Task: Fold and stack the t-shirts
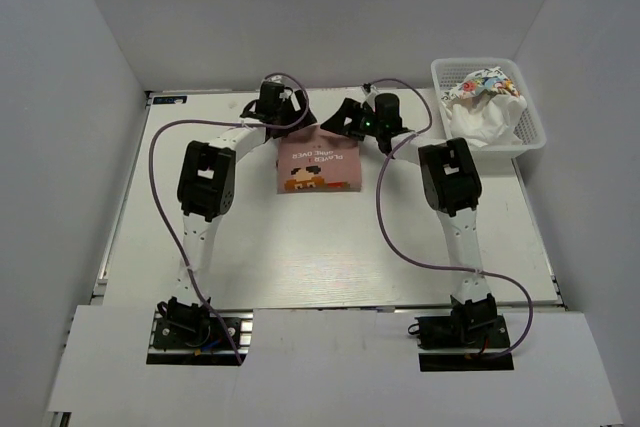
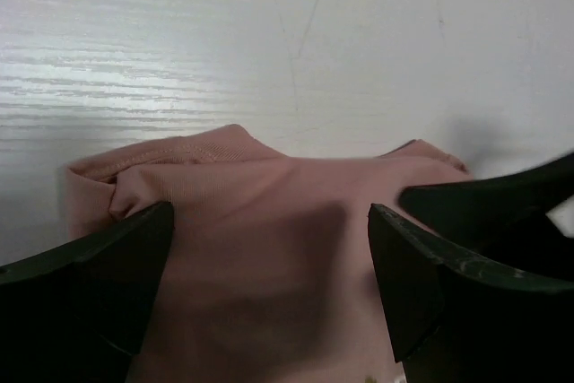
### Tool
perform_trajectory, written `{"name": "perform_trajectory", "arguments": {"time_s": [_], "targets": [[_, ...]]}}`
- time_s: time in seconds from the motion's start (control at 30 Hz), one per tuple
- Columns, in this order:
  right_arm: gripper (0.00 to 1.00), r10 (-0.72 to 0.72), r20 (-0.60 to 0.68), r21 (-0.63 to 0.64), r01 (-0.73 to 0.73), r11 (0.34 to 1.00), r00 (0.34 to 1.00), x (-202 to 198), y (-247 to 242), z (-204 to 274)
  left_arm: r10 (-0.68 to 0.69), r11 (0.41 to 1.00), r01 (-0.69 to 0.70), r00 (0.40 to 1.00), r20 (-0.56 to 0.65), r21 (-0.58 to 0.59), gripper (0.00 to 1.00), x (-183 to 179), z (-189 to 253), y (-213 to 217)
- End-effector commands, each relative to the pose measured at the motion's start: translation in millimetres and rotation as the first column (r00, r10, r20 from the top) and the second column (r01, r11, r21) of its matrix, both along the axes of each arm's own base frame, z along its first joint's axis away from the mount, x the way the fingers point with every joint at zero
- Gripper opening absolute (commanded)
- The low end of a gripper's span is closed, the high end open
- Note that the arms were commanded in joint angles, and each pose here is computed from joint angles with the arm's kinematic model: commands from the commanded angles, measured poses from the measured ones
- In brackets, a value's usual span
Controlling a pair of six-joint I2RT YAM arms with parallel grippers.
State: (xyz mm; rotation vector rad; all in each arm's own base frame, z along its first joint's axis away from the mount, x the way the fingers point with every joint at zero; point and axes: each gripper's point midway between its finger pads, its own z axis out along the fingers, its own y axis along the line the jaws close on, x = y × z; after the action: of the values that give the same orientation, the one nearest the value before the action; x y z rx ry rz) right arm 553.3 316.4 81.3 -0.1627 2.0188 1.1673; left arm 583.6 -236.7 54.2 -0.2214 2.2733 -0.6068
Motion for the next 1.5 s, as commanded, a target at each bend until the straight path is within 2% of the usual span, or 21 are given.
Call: {"name": "perform_trajectory", "arguments": {"time_s": [0.0, 0.17, 0.3, 0.33, 0.47, 0.53, 0.57, 0.6, 0.67, 0.7, 0.73, 0.8, 0.93, 1.0, 1.03, 1.1, 1.2, 1.33, 1.37, 1.43, 1.47], "targets": [[0.9, -0.149, -0.007, 0.142, 0.149, 0.979, 0.989, 37.8, -18.6, 15.0, 0.081, 0.997, -0.08, 0.997, -0.02, 0.016, 1.0, 7.2, 9.8, 25.9], [0.9, -0.155, -0.078, 0.167, 0.166, 0.972, 0.985, 42.4, -33.5, -8.1, 0.112, 0.992, -0.11, 0.993, -0.037, 0.055, 1.0, 5.6, 1.0, 39.2], [0.9, -0.081, -0.005, 0.145, 0.081, 0.986, 0.997, 32.0, -28.7, 14.3, 0.083, 0.996, -0.082, 0.996, -0.033, 0.02, 1.0, 9.7, 7.0, 35.1], [0.9, -0.059, 0.054, 0.143, 0.051, 0.988, 0.997, 29.5, -27.0, 41.9, 0.083, 0.997, -0.082, 0.997, -0.007, 0.01, 1.0, 15.8, 18.5, 33.5], [0.9, -0.047, 0.152, 0.091, 0.033, 0.995, 0.987, 17.4, -31.3, 91.0, 0.086, 0.996, -0.088, 0.993, 0.084, 0.021, 1.0, 21.7, 70.1, 37.9], [0.9, -0.045, 0.156, 0.058, 0.036, 0.998, 0.987, 0.5, -38.2, 98.2, 0.086, 0.995, -0.091, 0.989, 0.119, 0.033, 1.0, 14.4, 103.8, 43.1], [0.9, -0.04, 0.228, 0.082, 0.022, 0.996, 0.973, -8.0, -38.6, 130.3, 0.079, 0.996, -0.084, 0.989, 0.122, 0.043, 1.0, 9.5, 112.9, 44.9], [0.9, -0.023, 0.177, 0.079, 0.009, 0.997, 0.984, -34.7, -43.3, 112.1, 0.078, 0.995, -0.083, 0.993, 0.092, 0.054, 1.0, -0.6, 108.0, 47.7], [0.9, -0.039, 0.177, 0.119, 0.018, 0.993, 0.983, -70.4, -50.5, 102.1, 0.071, 0.994, -0.075, 0.996, 0.055, 0.075, 1.0, -25.7, 107.3, 47.5], [0.9, -0.044, 0.242, 0.155, 0.006, 0.988, 0.969, -76.9, -49.5, 140.4, 0.059, 0.995, -0.061, 0.998, 0.031, 0.084, 1.0, -36.6, 102.4, 43.3], [0.9, -0.043, 0.196, 0.149, 0.013, 0.989, 0.98, -92.0, -51.1, 122.4, 0.058, 0.994, -0.06, 0.998, 0.017, 0.089, 1.0, -42.8, 97.8, 45.1], [0.9, -0.032, 0.211, 0.149, 0.0, 0.989, 0.977, -115.7, -55.1, 132.9, 0.053, 0.994, -0.048, 0.997, -0.051, 0.096, 1.0, -61.4, 75.8, 47.6], [0.9, -0.033, 0.222, 0.106, 0.009, 0.994, 0.975, -159.7, -66.4, 133.5, 0.095, 0.988, -0.076, 0.986, -0.138, 0.135, 1.0, -82.3, 45.6, 58.9], [0.9, -0.056, 0.211, 0.026, 0.052, 0.998, 0.976, -166.2, -73.3, 122.7, 0.096, 0.987, -0.073, 0.983, -0.159, 0.143, 1.0, -88.3, 34.4, 60.8], [0.9, -0.105, 0.275, 0.017, 0.104, 0.994, 0.956, -168.1, -83.2, 143.7, 0.086, 0.989, -0.065, 0.983, -0.163, 0.135, 1.0, -89.2, 34.5, 58.8], [0.9, -0.115, 0.254, -0.03, 0.126, 0.992, 0.961, -180.4, -90.4, 128.9, 0.079, 0.99, -0.056, 0.981, -0.177, 0.132, 1.0, -89.5, 23.1, 56.9], [0.9, -0.162, 0.27, -0.051, 0.182, 0.982, 0.949, -194.6, -105.6, 131.9, 0.053, 0.992, -0.028, 0.979, -0.199, 0.126, 0.92, -89.8, 4.4, 52.7], [0.9, -0.206, 0.243, -0.085, 0.232, 0.969, 0.948, -200.5, -117.5, 124.0, -0.001, 0.989, 0.037, 0.97, -0.241, 0.144, 0.68, -92.1, -20.7, 45.0], [0.9, -0.231, 0.229, -0.101, 0.259, 0.96, 0.946, -201.2, -123.3, 118.5, -0.021, 0.988, 0.058, 0.969, -0.247, 0.145, 0.49, -90.8, -26.6, 43.0], [0.9, -0.248, 0.213, -0.112, 0.275, 0.955, 0.945, -202.3, -128.7, 110.1, -0.073, 0.985, 0.108, 0.968, -0.241, 0.136, 0.32, -91.4, -29.1, 38.0], [0.9, -0.265, 0.206, -0.121, 0.293, 0.948, 0.942, -202.4, -131.7, 106.7, -0.086, 0.981, 0.126, 0.965, -0.248, 0.15, 0.14, -95.4, -34.2, 40.0]]}}
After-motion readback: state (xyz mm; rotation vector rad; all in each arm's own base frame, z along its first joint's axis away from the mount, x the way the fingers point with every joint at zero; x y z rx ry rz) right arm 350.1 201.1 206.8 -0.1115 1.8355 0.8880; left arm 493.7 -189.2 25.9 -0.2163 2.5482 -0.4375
